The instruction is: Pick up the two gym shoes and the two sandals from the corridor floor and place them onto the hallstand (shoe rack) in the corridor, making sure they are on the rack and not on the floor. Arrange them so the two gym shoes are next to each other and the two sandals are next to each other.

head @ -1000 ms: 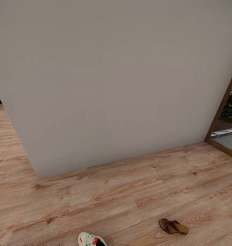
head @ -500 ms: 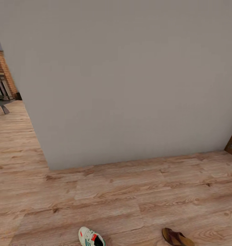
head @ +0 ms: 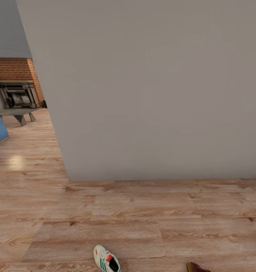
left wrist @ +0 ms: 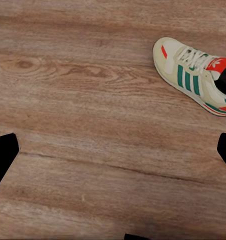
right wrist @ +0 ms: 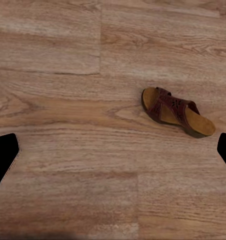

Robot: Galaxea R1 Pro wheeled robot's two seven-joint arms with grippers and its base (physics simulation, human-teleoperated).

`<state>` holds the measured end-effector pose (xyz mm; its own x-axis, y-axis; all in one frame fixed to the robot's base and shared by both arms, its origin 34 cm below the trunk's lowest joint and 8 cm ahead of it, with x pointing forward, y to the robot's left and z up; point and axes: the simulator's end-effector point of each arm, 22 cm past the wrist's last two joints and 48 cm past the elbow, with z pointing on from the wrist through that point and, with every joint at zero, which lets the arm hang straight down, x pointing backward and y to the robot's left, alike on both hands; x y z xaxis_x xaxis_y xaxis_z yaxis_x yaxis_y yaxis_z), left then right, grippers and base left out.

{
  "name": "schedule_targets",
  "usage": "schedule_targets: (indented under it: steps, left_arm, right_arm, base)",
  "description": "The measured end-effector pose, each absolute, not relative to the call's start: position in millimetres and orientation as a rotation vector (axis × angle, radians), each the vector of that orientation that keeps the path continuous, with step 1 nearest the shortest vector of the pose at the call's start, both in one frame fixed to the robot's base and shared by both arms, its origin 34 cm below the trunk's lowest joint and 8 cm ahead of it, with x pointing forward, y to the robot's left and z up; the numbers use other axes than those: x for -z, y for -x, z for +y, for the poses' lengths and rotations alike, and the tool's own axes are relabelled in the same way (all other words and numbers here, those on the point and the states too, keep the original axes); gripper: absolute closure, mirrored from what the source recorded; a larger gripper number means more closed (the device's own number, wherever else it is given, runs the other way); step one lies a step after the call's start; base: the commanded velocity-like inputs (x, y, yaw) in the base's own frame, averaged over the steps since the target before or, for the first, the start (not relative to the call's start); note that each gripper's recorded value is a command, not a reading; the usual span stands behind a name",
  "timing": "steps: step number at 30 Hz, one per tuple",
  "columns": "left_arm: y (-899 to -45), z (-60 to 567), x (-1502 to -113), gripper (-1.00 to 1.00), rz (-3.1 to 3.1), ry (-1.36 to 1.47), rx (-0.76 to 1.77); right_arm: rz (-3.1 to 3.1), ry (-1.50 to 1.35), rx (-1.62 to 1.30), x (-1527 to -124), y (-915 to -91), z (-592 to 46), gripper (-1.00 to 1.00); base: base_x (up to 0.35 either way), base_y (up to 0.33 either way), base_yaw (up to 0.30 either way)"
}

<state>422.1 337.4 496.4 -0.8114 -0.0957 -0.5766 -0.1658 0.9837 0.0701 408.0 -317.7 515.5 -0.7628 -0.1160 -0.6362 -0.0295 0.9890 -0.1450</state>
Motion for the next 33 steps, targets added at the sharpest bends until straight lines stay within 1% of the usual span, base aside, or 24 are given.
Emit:
schedule_targets:
  steps: [8, 13, 33]
  left_arm:
    - [-422.3, 337.4, -496.4, -1.00, 2.522, 0.183, -0.155]
    - [-422.2, 337.4, -496.5, -1.00, 2.522, 0.183, -0.155]
    - [-421.5, 337.4, -496.0, -1.00, 2.524, 0.183, -0.156]
  right_arm:
    - [2.435, 0.102, 0.164, -515.5, -408.0, -317.6, -1.00]
    - [2.435, 0.101, 0.164, -515.8, -408.2, -317.7, -1.00]
    - [2.436, 0.100, 0.158, -515.1, -407.7, -313.8, -1.00]
  base:
    - [0.000, -0.003, 0.278]
    - [0.091, -0.059, 0.278]
    - [0.194, -0.210, 0.278]
